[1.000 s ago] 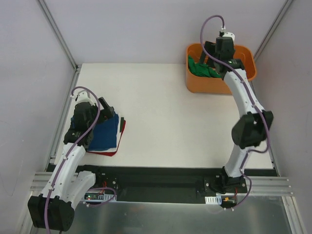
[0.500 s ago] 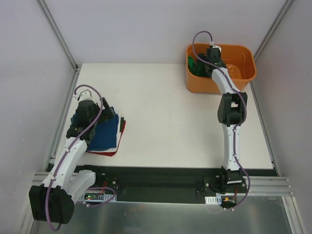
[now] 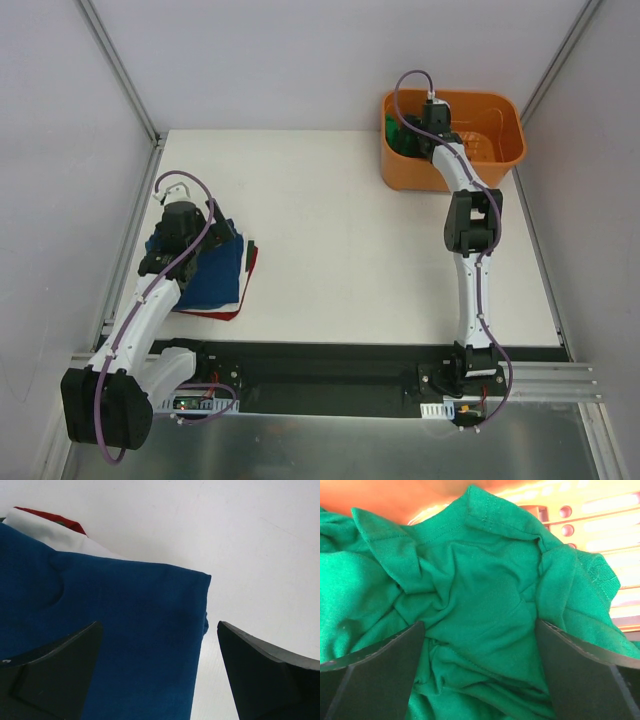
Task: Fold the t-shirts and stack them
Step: Grab crumpled tshirt from bin with the right arm
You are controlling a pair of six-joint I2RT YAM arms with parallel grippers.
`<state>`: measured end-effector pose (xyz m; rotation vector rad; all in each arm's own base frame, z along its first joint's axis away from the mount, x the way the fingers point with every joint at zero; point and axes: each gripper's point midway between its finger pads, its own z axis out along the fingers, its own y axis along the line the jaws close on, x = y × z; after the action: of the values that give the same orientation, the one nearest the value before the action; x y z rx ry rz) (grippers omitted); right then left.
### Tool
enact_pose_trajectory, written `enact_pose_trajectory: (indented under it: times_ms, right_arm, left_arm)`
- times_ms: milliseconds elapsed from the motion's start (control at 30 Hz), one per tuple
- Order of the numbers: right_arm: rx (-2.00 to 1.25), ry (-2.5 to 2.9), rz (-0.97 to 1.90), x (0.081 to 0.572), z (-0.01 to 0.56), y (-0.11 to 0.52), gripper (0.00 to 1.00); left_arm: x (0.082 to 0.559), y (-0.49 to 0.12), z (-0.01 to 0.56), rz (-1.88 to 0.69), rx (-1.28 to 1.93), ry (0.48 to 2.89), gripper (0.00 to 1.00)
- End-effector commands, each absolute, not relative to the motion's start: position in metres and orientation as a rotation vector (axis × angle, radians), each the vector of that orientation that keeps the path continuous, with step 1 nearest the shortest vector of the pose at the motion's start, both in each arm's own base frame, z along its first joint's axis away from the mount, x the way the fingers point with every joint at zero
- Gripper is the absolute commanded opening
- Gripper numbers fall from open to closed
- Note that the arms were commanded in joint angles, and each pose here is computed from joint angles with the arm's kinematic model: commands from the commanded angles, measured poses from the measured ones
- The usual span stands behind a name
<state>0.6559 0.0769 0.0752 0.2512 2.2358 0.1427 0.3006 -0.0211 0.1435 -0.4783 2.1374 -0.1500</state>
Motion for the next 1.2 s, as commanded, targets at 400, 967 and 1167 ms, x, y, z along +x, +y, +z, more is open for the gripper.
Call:
enact_pose_trajectory:
  times_ms: [400,967,1167]
  right_arm:
    - [0.234,1.978,0.255,0.669,0.201,0.081,0.01]
    - [0.139,1.454,0.318,0.575,0.481,0.078,0.01]
    - [0.003,1.317,0.384,0.502,0.561,0.111,0.01]
  left_arm:
    - [0.303,-0.003,0.166,-0.065,-0.527,2.058,0.99]
    - [0.301,-0.01,0.175,-0.118,-0.519,2.035,0.99]
    - [0.299,-0.016,0.179,-0.168,-0.506,2.023,0.99]
